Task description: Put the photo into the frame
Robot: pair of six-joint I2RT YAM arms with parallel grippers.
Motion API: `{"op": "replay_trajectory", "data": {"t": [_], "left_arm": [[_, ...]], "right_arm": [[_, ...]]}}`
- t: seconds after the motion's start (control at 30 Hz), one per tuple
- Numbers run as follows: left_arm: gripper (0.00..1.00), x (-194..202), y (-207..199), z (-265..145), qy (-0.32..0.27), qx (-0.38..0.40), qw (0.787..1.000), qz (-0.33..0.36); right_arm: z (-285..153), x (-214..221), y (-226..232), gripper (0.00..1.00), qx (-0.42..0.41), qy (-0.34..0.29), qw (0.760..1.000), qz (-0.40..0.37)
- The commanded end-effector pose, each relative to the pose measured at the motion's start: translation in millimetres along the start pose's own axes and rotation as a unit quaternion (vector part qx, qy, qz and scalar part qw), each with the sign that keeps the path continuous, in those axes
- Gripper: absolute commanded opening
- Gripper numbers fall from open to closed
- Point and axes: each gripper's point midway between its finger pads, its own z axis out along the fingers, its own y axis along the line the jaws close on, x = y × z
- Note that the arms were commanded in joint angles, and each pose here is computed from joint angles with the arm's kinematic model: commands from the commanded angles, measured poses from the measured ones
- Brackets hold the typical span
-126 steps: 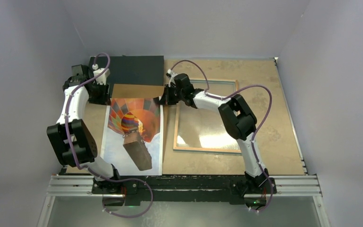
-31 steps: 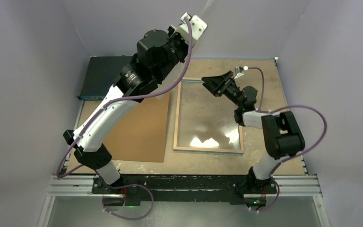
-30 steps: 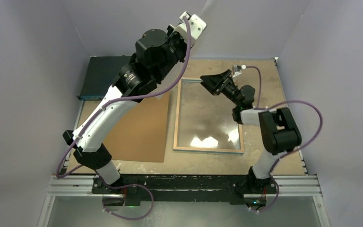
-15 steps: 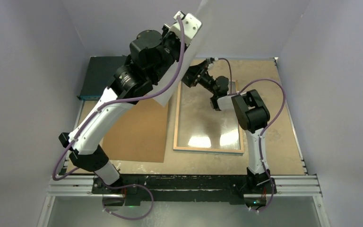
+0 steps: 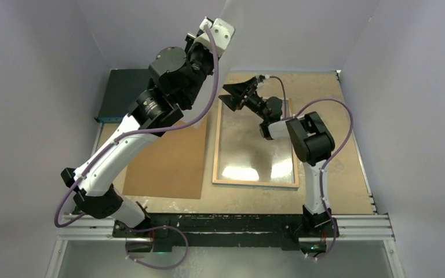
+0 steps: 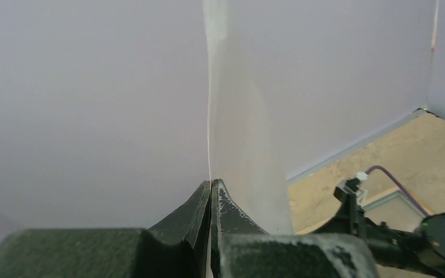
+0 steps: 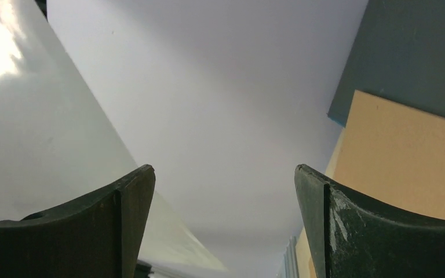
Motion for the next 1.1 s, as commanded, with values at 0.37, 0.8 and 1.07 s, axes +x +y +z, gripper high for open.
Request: {"op": "replay_trajectory", "data": {"t": [0.37, 0.8, 1.07], "left_arm": [[0.00, 3, 13, -4, -0.006, -0.043, 0.999, -0.009], [0.00, 92, -29, -5, 0.100, -0.034, 0.993, -0.054], [0.00, 167, -62, 6, 0.182, -0.017, 0.979, -0.090]], "right_arm": [[-55, 51, 157, 0.91, -0.235, 0.043, 0.953, -0.186], [-103, 48, 152, 0.99, -0.131, -0.004, 0.986, -0.108], [-105, 24, 79, 0.99, 0.166, 0.029, 0.963, -0.212]]}}
